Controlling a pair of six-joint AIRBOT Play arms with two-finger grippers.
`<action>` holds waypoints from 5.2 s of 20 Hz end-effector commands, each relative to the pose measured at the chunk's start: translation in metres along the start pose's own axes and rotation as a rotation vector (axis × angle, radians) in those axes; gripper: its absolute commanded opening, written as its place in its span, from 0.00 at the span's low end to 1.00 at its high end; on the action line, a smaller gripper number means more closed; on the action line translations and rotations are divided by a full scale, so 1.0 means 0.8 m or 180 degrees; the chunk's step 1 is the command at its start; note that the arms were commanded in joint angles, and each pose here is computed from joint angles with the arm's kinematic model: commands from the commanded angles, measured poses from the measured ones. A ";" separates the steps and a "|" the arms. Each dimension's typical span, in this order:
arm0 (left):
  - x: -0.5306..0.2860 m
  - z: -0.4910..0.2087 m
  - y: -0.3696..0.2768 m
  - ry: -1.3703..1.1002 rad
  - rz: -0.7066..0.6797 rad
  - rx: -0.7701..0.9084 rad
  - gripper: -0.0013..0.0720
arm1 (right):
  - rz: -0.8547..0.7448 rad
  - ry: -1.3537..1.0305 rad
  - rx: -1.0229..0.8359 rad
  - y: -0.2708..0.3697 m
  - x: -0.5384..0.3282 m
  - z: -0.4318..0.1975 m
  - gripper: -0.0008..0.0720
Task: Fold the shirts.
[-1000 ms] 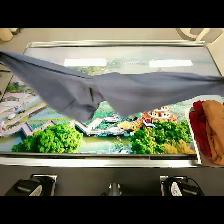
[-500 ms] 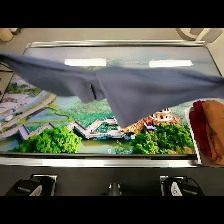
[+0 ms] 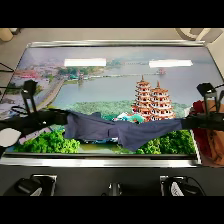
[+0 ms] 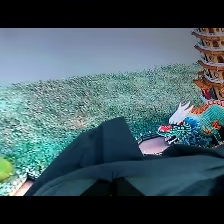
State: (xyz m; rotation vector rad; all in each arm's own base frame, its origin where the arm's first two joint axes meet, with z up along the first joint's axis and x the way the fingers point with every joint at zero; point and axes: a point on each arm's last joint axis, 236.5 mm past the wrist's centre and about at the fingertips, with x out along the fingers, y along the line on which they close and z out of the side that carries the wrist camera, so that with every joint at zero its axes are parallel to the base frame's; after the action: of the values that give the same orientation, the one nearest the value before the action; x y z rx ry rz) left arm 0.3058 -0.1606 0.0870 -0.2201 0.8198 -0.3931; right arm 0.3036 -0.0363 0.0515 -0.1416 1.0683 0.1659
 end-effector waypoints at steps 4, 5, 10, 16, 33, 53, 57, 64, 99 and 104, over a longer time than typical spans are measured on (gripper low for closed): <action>0.049 -0.027 -0.003 0.0010 -0.0106 -0.0172 0.05 | 0.0625 -0.0209 0.0335 0.026 0.088 0.046 0.88; 0.048 -0.026 0.000 -0.0002 -0.0090 -0.0182 0.05 | 0.0814 -0.0154 0.0189 0.043 0.075 0.046 0.88; 0.047 -0.022 0.008 -0.0030 -0.0049 -0.0210 0.05 | 0.1882 0.0949 0.0042 0.171 0.028 -0.092 0.98; 0.047 -0.022 0.006 -0.0025 -0.0072 -0.0233 0.05 | 0.1966 0.0977 0.0926 0.240 0.113 -0.145 0.97; -0.179 0.197 -0.019 -0.1477 0.0006 0.0145 0.05 | 0.0351 -0.1879 -0.0794 0.150 -0.163 0.204 0.03; -0.149 0.121 0.099 -0.1082 0.0679 -0.0305 0.05 | -0.0469 0.0197 -0.0376 0.055 0.007 0.038 0.04; -0.095 0.078 0.104 -0.0752 0.0611 -0.0332 0.05 | -0.0064 -0.0139 0.0058 0.093 0.133 0.080 0.04; -0.073 0.061 0.106 -0.0543 0.0644 -0.0227 0.05 | 0.0182 -0.0251 0.0133 0.090 0.134 0.143 0.79; -0.593 0.298 -0.119 -0.3893 0.0279 0.0779 0.05 | -0.1451 -0.3484 -0.1155 0.058 -0.562 0.202 0.03; -0.565 0.288 -0.101 -0.3547 0.0426 0.0709 0.05 | -0.1479 -0.2921 -0.0954 0.033 -0.522 0.175 0.03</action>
State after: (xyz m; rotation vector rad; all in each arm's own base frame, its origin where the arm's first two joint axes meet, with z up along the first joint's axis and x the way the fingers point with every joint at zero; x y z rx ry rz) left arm 0.1827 -0.0367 0.5724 -0.1476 -0.3356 -0.1916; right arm 0.2377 0.0101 0.4881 -0.5086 0.0205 0.0514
